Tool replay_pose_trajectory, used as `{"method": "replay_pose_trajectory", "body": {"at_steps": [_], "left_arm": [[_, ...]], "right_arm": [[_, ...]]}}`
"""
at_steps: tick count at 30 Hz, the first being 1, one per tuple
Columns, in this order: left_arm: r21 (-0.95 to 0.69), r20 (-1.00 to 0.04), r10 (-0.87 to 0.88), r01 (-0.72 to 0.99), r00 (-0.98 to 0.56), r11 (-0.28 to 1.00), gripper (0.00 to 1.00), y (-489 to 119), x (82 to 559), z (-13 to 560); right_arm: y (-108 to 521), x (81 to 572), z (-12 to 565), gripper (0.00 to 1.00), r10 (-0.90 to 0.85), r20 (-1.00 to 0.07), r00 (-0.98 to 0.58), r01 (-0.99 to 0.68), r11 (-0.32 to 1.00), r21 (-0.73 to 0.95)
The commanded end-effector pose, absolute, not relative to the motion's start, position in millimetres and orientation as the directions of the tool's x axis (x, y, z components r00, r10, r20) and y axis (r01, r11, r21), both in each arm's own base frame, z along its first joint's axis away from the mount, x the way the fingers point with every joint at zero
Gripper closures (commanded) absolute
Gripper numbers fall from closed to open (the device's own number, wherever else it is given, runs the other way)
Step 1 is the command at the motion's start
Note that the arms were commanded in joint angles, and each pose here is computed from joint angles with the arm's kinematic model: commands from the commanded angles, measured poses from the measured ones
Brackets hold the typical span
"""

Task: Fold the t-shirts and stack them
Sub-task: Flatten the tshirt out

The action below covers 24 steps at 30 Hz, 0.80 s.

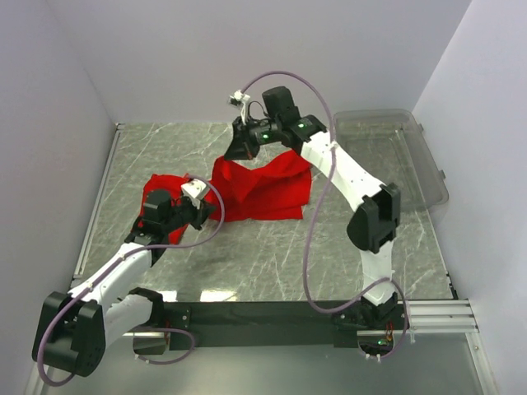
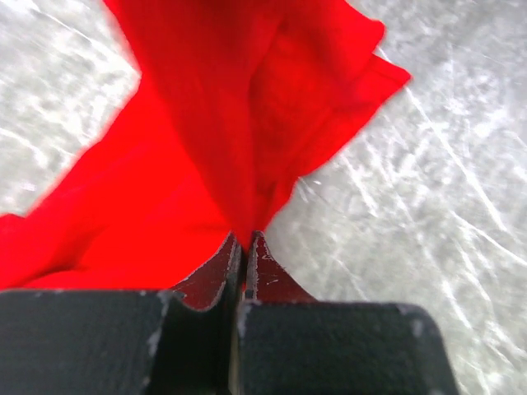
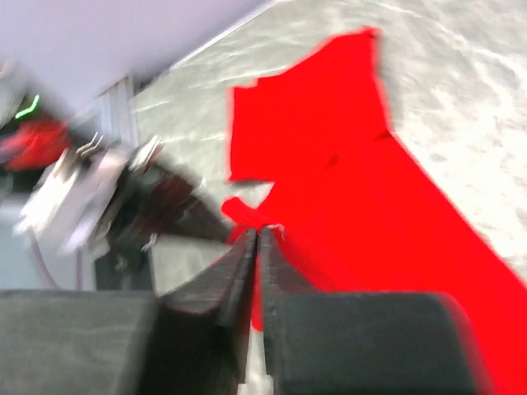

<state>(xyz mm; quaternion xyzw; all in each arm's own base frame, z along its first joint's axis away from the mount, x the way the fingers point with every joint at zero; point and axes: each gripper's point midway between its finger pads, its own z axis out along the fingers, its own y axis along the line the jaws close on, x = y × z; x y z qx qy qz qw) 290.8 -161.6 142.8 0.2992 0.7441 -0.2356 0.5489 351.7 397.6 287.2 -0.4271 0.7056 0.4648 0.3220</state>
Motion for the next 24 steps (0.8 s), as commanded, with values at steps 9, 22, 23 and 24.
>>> {"method": "replay_pose_trajectory", "body": {"at_steps": [9, 22, 23, 24], "left_arm": [[-0.245, -0.931, 0.047, 0.717, -0.361, 0.653, 0.99, -184.1, 280.3, 148.2], [-0.29, -0.921, 0.004, 0.69, -0.39, 0.664, 0.99, -183.5, 279.0, 160.1], [-0.285, -0.919, 0.005, 0.672, -0.394, 0.683, 0.99, -179.8, 279.8, 161.3], [-0.266, -0.93, 0.0, 0.672, -0.368, 0.692, 0.99, -177.4, 280.4, 172.1]], "right_arm": [[360.5, 496.9, 237.0, 0.22, 0.034, -0.782, -0.622, -0.458, 0.794, 0.399], [328.5, 380.8, 184.0, 0.32, -0.496, -0.811, -0.311, -0.926, 0.351, 0.14], [314.8, 392.7, 188.6, 0.32, -0.47, -0.818, -0.331, -0.907, 0.396, 0.14], [300.6, 404.4, 188.0, 0.32, -0.453, -0.817, -0.357, -0.885, 0.443, 0.142]]}}
